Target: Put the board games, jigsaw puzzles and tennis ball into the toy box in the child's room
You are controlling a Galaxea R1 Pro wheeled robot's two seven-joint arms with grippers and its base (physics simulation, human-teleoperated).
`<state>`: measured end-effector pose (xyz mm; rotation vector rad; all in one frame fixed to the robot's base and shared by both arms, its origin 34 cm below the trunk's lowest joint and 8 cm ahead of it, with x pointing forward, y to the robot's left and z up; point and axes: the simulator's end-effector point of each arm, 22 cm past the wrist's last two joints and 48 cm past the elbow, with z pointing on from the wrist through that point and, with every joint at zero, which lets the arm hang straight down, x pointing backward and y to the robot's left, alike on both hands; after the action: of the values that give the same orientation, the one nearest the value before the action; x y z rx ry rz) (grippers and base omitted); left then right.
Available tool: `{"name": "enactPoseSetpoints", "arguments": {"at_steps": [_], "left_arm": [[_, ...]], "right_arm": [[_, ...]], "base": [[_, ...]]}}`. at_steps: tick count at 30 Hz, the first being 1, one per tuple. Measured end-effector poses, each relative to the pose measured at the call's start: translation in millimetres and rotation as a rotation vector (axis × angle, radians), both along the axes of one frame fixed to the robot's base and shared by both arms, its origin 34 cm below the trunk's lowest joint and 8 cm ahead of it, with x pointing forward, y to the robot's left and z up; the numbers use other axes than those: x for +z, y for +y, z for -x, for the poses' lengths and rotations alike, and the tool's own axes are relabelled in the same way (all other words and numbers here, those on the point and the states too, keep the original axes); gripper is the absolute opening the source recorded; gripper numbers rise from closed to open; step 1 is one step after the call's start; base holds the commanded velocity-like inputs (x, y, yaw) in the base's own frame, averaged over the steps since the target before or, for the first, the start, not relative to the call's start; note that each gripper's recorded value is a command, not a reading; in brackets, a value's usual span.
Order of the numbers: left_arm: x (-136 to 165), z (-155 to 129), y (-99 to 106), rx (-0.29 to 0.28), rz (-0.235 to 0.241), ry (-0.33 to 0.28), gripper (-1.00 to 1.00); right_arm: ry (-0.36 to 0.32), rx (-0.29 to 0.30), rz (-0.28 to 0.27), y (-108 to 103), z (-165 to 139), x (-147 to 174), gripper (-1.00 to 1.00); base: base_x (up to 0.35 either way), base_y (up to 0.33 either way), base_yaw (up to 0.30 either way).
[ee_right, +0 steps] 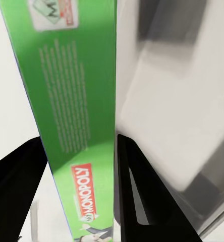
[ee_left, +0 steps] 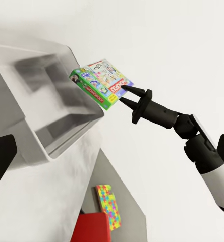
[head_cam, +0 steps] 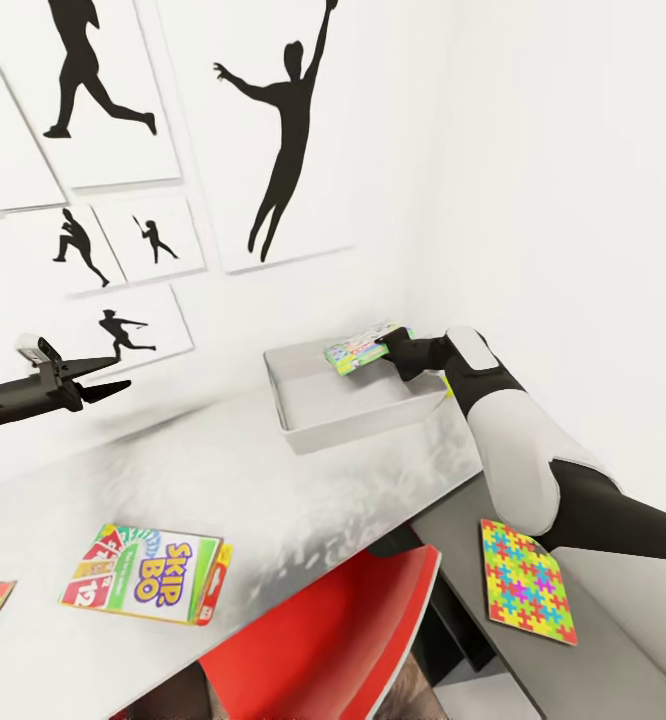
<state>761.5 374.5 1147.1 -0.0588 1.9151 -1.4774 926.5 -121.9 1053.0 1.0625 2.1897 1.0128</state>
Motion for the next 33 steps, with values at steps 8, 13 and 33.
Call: {"name": "enactPoseSetpoints", "arguments": {"at_steps": [8,13,33], "left_arm": [[-4.0,-0.9,0.2,0.001,0.001,0.006,1.0],[-4.0,-0.9,0.6,0.001,0.0,0.006,1.0],[-4.3,-1.0,-0.2,0.0,0.001,0.006,1.0]], "right_arm": [[0.009,-0.001,-0.002,-0.9,0.3,-6.7,-1.0],[0.009,-0.002,-0.002,-1.1,0.4,-7.0,-1.0],[0.01,0.0,-0.005,0.6,0.6,-6.9,-1.0]], "base": [[0.0,0.0,0.006],[0.0,0.0,0.0],[0.0,0.0,0.0]]}}
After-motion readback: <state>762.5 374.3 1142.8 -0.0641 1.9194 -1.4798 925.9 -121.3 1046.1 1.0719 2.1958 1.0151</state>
